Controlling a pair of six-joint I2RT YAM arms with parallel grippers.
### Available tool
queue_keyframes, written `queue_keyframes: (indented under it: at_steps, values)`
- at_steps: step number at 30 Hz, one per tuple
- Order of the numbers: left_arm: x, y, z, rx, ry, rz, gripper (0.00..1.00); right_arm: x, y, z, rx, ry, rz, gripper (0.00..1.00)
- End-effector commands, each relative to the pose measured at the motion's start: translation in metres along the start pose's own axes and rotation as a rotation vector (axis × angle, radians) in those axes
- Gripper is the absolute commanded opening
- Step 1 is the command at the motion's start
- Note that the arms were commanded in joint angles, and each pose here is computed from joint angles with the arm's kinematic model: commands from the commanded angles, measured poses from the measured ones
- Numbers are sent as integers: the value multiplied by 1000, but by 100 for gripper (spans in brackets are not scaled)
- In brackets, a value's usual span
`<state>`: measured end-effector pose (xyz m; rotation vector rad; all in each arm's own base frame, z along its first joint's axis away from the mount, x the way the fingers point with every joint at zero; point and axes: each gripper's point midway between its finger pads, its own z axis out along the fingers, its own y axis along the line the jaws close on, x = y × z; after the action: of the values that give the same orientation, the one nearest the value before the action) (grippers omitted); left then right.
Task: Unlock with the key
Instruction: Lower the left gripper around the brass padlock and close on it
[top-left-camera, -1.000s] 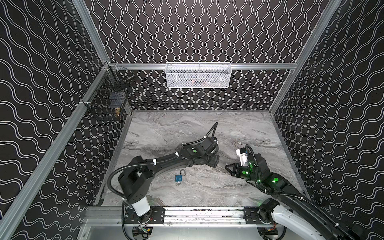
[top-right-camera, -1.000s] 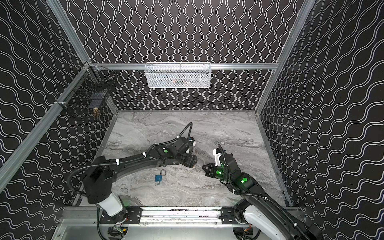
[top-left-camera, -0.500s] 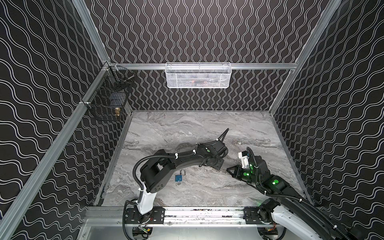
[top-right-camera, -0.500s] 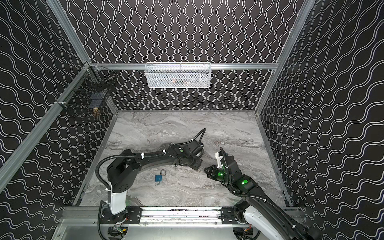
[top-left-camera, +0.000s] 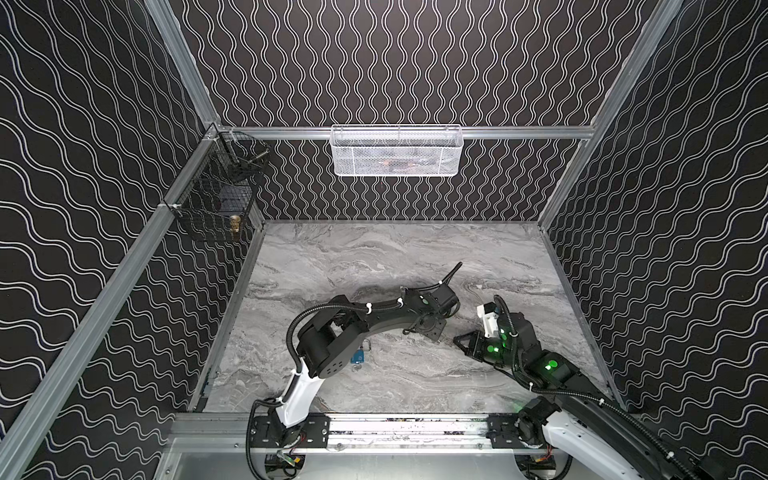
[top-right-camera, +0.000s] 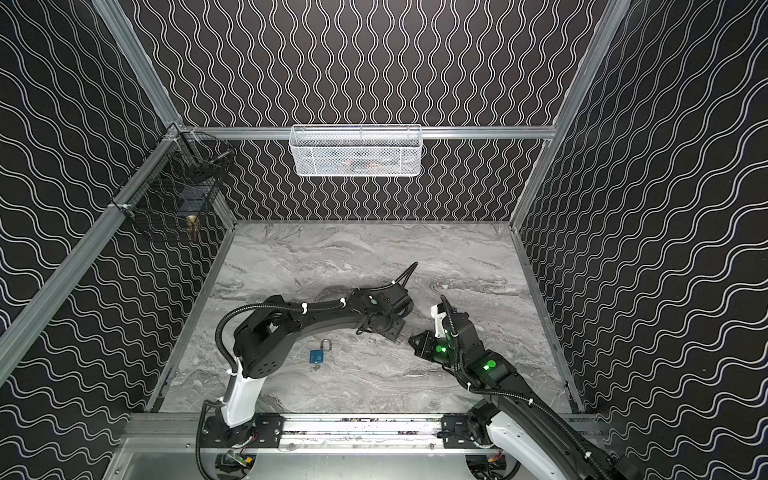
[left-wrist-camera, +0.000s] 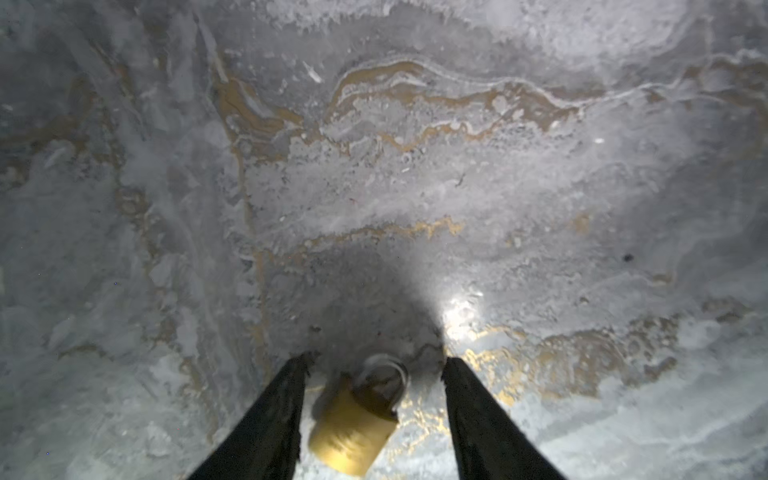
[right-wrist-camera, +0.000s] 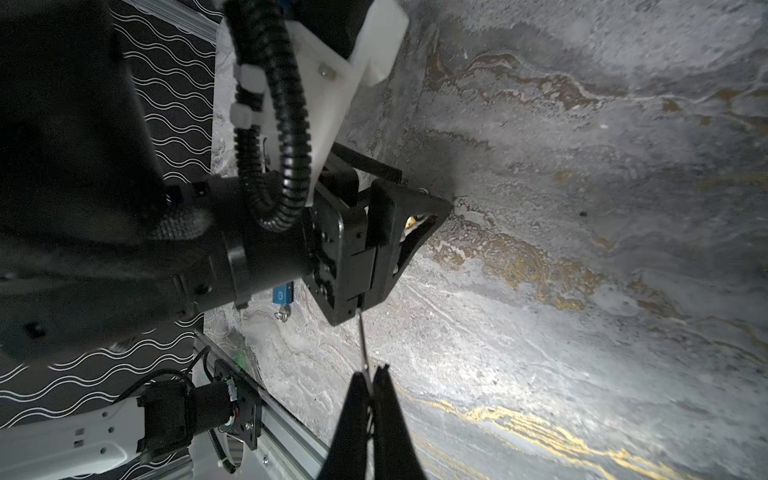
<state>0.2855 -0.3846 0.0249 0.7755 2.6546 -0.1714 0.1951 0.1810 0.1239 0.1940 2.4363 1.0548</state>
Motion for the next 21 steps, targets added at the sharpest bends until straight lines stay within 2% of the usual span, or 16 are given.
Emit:
queue_keyframes:
  at_steps: [1,15,18,21]
  values:
    - [2,6,2,-35,16,-18,57,-3,6,0,-25,-8,-9,0]
    - [41,3,6,-28,147,-69,54,-4,9,2,-36,-4,-19,0]
    - [45,6,5,-46,158,-80,50,-4,9,2,-35,-2,-21,0]
    - [47,-2,6,-8,160,-73,47,-5,9,1,-36,-9,-21,0]
